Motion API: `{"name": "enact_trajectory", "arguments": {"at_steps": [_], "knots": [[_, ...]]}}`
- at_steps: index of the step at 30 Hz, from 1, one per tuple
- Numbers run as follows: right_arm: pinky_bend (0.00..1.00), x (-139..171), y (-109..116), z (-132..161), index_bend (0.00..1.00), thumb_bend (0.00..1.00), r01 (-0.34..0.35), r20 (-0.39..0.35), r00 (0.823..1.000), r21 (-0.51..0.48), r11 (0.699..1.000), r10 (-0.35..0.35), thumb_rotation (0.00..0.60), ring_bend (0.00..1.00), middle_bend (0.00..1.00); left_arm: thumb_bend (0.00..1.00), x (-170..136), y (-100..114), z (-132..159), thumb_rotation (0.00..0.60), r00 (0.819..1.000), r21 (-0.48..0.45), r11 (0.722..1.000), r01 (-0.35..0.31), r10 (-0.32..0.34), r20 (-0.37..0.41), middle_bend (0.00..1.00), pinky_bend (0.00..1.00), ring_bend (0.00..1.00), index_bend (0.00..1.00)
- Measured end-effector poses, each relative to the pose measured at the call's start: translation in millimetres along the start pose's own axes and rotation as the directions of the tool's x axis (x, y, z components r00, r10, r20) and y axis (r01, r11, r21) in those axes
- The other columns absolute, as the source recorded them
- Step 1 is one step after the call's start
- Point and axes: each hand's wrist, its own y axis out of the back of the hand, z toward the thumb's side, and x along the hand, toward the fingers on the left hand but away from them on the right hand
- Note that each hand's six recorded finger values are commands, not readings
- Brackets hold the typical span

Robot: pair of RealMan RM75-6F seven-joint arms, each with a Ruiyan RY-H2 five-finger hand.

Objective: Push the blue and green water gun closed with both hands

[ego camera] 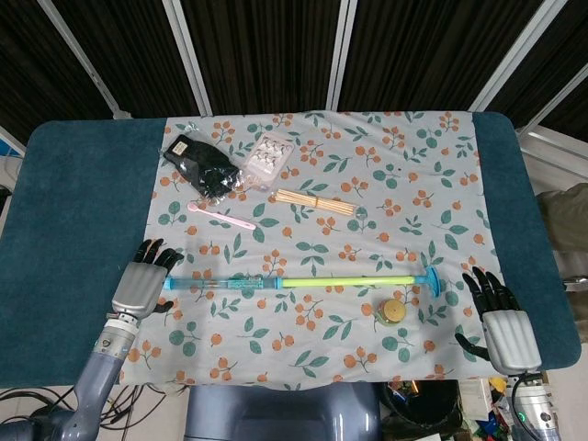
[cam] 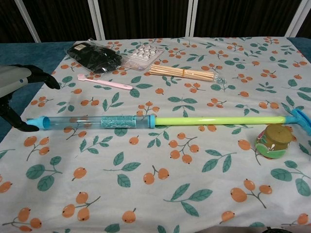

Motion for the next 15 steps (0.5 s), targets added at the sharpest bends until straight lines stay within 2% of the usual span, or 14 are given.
{"name": "enact_trajectory", "arguments": {"at_steps": [15], "knots": [[0.15, 1.2, 0.4, 0.2, 0.00, 0.08, -0.004, 0.000, 1.000, -0.006, 1.000, 0.004, 0.600, 0.00, 0.00, 0.12, -3.2, -1.2, -3.3, 0.600, 1.000, 0.015, 1.000, 0.004, -0.004, -0.013, 0.18, 0.06, 0.00, 0.23]]}}
